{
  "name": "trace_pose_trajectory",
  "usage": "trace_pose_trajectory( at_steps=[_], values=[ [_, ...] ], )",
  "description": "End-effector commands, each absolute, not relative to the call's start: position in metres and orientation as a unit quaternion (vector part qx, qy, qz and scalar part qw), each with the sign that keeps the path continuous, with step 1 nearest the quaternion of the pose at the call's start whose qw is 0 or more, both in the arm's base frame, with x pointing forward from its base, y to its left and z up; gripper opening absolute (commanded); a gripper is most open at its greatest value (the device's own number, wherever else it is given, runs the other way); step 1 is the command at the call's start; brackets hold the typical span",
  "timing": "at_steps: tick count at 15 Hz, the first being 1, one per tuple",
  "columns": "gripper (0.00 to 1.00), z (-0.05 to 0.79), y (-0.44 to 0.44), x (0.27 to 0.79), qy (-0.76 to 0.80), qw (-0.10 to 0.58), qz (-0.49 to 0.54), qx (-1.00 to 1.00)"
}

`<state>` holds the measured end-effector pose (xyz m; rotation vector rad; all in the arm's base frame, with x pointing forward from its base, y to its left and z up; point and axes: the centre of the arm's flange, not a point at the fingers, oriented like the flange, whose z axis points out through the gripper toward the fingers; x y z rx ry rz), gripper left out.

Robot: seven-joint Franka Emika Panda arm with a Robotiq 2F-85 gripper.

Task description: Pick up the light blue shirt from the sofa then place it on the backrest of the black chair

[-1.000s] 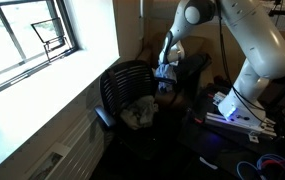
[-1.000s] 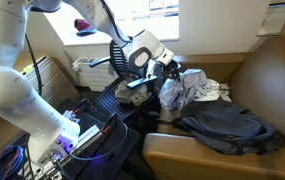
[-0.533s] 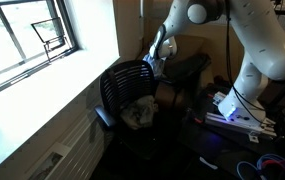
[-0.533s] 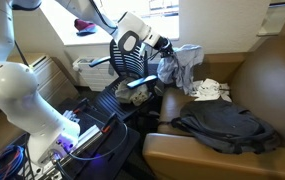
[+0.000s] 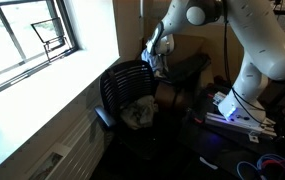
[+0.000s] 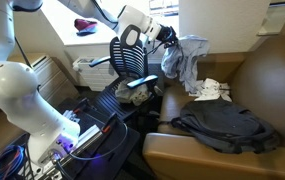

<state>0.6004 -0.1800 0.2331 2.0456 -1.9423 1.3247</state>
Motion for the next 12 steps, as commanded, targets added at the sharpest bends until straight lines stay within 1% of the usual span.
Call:
trace_pose_trajectory(
  at_steps=[1, 4, 6, 8, 10, 12],
  values=[
    [0.03, 0.291, -0.134, 0.642, -0.598, -0.037, 0.500, 0.625],
    [0.03, 0.317, -0.070, 0.648, -0.570, -0.104, 0.548, 0.603],
    [0.03, 0.325, -0.015, 0.640, -0.547, -0.167, 0.529, 0.627],
    [0.03, 0.333, 0.038, 0.635, -0.520, -0.200, 0.493, 0.668],
    [0.03, 0.338, 0.077, 0.624, -0.494, -0.201, 0.452, 0.715],
    [0.03, 0.334, 0.090, 0.613, -0.478, -0.170, 0.419, 0.753]
  ],
)
